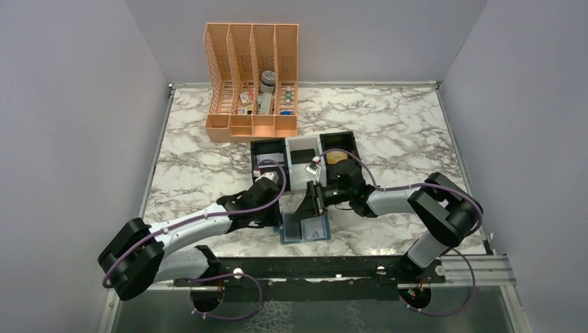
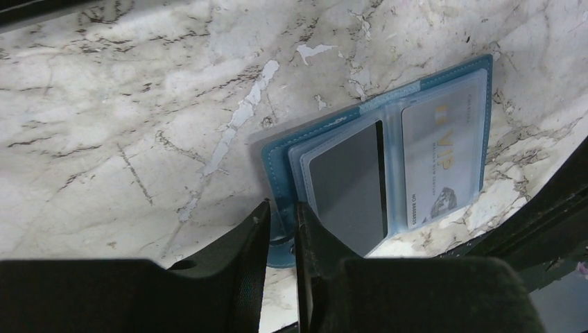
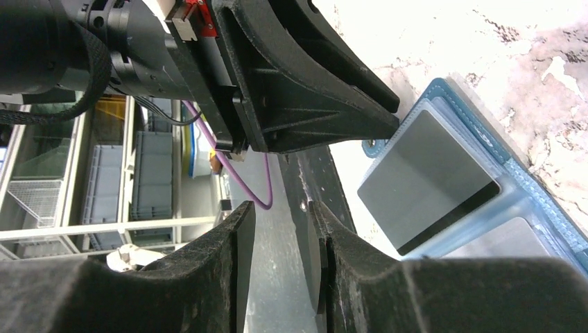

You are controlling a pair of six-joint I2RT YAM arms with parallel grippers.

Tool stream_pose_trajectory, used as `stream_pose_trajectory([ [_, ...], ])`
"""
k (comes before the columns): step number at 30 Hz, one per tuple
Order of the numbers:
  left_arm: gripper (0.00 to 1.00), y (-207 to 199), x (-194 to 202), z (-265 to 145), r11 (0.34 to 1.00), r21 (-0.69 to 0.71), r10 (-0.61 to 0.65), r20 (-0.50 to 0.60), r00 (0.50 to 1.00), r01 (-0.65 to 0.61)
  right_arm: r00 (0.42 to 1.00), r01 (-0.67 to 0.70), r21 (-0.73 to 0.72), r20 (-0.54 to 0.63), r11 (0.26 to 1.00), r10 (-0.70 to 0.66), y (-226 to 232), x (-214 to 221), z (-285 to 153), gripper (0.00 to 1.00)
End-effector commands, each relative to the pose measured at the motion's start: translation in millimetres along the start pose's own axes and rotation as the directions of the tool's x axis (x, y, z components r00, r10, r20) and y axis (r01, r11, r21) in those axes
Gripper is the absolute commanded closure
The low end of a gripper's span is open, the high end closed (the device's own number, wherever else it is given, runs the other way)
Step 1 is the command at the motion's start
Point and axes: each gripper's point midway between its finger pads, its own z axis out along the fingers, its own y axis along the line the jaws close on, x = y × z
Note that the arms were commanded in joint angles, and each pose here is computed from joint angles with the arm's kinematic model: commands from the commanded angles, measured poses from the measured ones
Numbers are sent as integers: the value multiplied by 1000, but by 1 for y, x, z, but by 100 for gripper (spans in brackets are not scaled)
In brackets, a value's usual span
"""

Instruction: Take the credit cards out of the card holder

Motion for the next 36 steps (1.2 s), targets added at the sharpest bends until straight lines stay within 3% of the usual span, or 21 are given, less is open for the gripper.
stream_pose_trajectory([
  [1,77,6,-11,-12,999,-48,-18,59,998,21,998,42,-20,39,999,-41,12,-11,1,65],
  [10,66,10,-23,-33,998,-54,-14,133,991,21,990,30,277,121,960,-66,-23,-20,-17,66],
  [23,48,-42,-18,-36,980,170,100,40,994,-105,997,-49,274,67,960,31,-47,6,-13,70],
  [32,48,-38,4,-8,970,175,186,-79,979,-170,996,-85,305,35,949,78,-67,15,-8,71],
  [36,55,-32,11,-9,971,166,192,-103,976,-173,995,-101,373,37,922,94,-82,17,-11,71],
])
